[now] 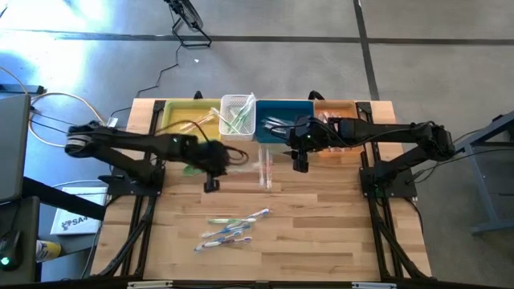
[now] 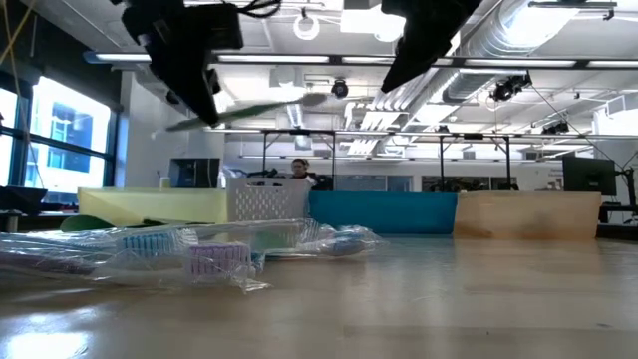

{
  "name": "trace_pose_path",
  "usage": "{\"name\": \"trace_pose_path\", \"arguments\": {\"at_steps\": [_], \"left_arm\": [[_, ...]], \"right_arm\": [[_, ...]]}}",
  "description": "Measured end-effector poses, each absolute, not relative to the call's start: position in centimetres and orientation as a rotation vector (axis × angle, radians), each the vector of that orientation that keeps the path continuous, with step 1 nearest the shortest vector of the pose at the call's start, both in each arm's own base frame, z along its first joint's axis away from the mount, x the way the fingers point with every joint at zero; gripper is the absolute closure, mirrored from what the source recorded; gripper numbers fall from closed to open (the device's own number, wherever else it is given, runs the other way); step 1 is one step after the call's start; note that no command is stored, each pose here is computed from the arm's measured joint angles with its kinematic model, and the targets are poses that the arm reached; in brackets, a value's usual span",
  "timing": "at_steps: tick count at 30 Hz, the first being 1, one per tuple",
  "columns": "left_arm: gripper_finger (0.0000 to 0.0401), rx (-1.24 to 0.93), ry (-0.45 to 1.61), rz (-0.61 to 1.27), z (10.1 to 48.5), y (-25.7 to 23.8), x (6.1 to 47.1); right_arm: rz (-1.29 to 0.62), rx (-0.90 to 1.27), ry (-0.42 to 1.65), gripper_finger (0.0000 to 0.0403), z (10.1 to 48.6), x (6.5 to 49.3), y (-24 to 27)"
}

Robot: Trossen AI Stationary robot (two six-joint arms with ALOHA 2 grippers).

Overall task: Pick & Place Toothbrushes
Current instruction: Put the green toothbrush into the white bin

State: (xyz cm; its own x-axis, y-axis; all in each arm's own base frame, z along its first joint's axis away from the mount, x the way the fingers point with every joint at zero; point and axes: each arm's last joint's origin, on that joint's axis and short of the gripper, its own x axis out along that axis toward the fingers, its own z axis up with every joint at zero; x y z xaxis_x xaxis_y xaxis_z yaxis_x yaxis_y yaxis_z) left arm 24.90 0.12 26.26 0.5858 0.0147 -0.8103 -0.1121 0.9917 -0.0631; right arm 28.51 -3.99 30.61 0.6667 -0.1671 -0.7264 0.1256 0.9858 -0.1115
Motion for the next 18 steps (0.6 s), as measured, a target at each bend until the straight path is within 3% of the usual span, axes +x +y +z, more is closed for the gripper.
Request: {"name": "trace_pose_path", "arguments": {"at_steps": [18], "left_arm": [[0.0382,-0.006,0.634,0.240,30.5,8.9,21.9]], "right_arm": [[-0.159,-0.084,0.775,0.0227,31.0,28.9,-4.1]]}}
